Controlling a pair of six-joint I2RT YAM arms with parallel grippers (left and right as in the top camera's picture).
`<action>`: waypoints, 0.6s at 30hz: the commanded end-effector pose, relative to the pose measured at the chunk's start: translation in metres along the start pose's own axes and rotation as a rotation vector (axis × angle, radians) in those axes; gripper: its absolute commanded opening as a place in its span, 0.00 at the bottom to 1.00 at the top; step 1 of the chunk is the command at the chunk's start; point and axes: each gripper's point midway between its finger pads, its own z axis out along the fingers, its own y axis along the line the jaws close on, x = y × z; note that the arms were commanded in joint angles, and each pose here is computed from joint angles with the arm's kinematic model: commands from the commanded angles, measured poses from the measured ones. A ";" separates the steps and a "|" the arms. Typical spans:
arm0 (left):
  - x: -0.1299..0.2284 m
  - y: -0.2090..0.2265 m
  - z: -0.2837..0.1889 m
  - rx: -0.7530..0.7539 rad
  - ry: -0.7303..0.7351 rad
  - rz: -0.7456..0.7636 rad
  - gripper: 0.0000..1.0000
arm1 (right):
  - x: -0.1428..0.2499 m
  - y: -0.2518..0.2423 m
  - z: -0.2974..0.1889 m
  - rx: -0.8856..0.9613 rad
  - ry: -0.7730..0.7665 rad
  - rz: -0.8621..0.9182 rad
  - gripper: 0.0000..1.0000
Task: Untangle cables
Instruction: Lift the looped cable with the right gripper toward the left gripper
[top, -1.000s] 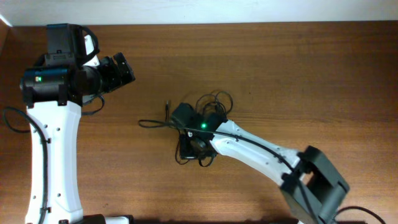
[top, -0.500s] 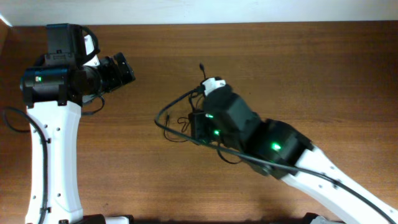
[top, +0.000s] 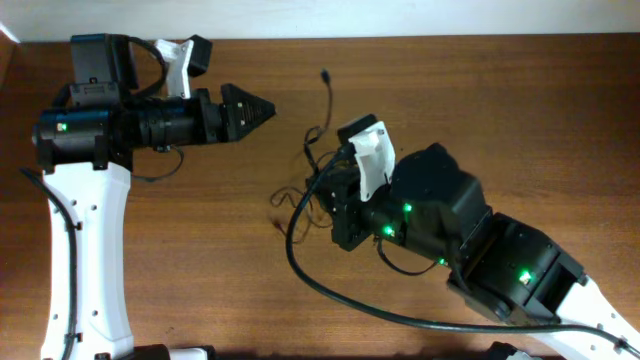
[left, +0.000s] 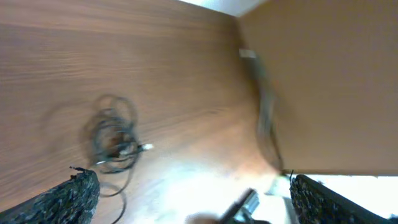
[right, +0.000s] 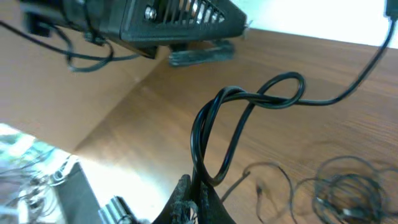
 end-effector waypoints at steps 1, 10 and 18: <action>0.001 -0.026 -0.003 0.145 0.004 0.086 0.99 | -0.015 0.006 -0.013 -0.144 -0.003 0.004 0.04; -0.001 -0.027 -0.003 0.155 -0.005 0.108 0.98 | -0.026 -0.017 -0.012 -0.562 0.099 0.025 0.04; -0.005 -0.034 -0.004 0.189 -0.032 0.278 0.97 | -0.019 -0.024 0.019 -0.784 0.238 0.191 0.04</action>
